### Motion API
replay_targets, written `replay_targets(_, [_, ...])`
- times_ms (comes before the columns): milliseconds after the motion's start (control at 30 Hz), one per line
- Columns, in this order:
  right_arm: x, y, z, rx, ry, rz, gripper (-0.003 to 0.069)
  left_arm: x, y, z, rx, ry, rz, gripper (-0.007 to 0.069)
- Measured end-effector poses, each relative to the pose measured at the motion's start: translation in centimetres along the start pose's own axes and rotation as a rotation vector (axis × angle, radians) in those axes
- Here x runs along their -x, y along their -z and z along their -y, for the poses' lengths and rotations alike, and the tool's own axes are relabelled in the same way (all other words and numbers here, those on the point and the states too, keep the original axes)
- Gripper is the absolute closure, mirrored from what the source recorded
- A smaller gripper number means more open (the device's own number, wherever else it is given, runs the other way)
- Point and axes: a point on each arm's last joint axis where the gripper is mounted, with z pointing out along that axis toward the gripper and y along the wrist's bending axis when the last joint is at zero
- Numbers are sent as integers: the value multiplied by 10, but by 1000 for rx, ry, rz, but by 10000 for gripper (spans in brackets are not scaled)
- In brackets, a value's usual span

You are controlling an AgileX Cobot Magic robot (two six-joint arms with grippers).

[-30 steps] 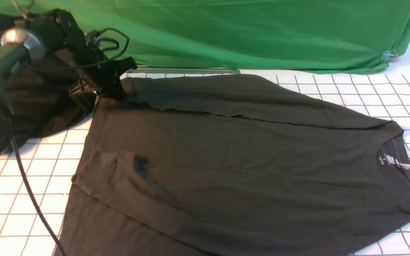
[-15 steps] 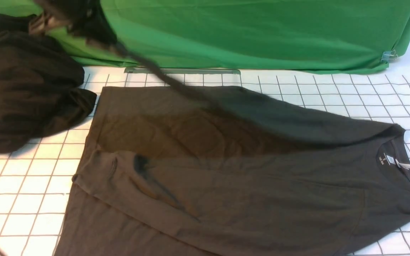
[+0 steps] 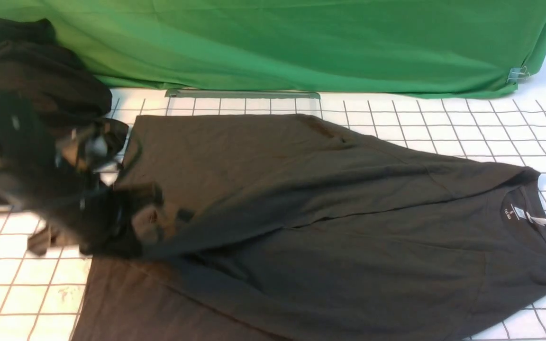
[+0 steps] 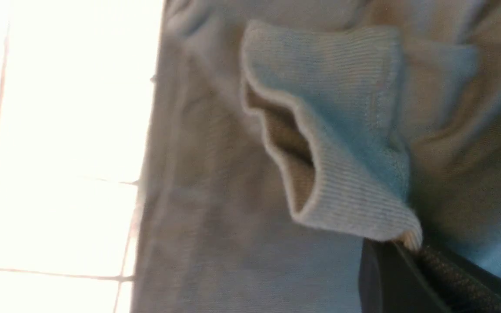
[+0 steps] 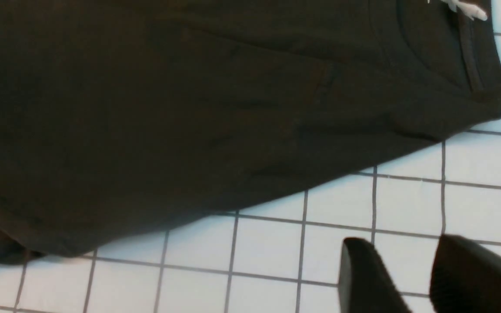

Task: Fold a long-sleeved shirt over a white checkered tablecloth.
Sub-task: 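Fold the left side of the dark shirt inward over its body with the left gripper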

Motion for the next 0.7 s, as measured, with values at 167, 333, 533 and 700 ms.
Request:
replay_targets(167, [0, 0, 0, 0, 0, 3, 428, -2, -4, -6, 35, -38, 22, 473])
replay_targets(333, [1, 0, 0, 0, 4, 6, 424, 3, 14, -1, 41, -70, 27, 275])
replay_targets(533, [0, 0, 0, 0, 4, 5, 421, -2, 28, -1, 72, -96, -19, 97])
replay_targets(700, [0, 0, 0, 0, 4, 3, 419, 10, 17, -1, 71, -113, 59, 72])
